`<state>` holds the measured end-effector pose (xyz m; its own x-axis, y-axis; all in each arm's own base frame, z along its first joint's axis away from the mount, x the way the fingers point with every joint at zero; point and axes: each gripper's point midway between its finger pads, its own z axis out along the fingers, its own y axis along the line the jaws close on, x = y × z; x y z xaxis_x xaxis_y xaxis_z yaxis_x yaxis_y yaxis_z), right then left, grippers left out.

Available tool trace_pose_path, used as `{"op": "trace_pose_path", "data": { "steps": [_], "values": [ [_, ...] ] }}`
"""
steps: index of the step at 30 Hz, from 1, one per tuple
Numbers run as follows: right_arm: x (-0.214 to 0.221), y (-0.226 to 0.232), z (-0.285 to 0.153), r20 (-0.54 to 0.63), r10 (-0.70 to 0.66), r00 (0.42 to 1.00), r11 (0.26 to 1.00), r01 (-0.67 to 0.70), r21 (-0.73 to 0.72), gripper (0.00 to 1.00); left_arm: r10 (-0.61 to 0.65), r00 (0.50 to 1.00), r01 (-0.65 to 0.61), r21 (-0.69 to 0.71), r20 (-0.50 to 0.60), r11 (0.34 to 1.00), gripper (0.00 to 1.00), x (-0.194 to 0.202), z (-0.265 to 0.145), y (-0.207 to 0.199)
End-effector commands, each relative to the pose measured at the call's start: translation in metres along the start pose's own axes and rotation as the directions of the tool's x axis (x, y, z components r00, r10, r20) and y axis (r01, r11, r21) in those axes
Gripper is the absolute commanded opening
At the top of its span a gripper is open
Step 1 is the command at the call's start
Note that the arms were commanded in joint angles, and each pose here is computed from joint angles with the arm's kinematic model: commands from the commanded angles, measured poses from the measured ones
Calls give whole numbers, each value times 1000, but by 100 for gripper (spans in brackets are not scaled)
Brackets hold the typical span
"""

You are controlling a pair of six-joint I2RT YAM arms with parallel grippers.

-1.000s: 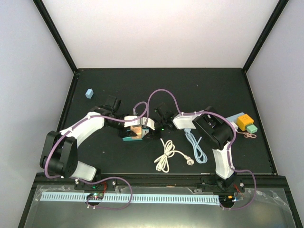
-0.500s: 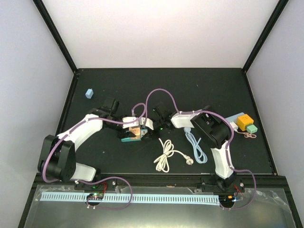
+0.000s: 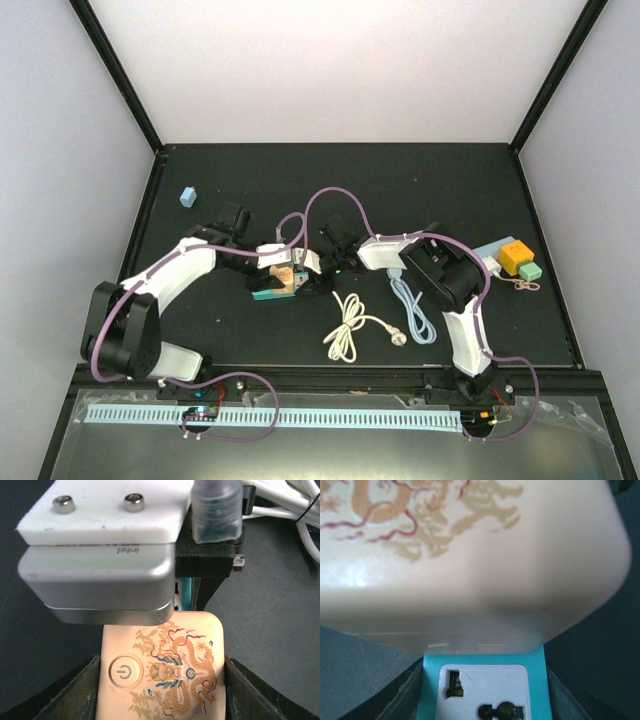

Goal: Pull the plug off the socket

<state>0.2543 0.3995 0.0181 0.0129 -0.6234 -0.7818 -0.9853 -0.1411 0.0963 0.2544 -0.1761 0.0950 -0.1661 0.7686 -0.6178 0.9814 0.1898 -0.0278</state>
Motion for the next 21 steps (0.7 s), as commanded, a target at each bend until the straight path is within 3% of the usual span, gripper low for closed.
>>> {"op": "trace_pose_path", "data": {
  "steps": [1,13,16,21],
  "values": [
    [64,13,15,-180,138,974,990,-142,-10,1,8,991,-12,30,134,999,14,-39,-17,4],
    [67,12,18,-189,160,969,986,-167,-19,1,258,955,-241,-123,147,963,13,-27,-28,-16],
    [68,12,18,-193,160,968,986,-166,-16,1,245,959,-228,-128,144,965,13,-25,-27,-17],
    [69,11,18,-196,160,967,986,-165,-9,1,102,986,-92,-85,128,992,13,-26,-27,-8]
  ]
}}
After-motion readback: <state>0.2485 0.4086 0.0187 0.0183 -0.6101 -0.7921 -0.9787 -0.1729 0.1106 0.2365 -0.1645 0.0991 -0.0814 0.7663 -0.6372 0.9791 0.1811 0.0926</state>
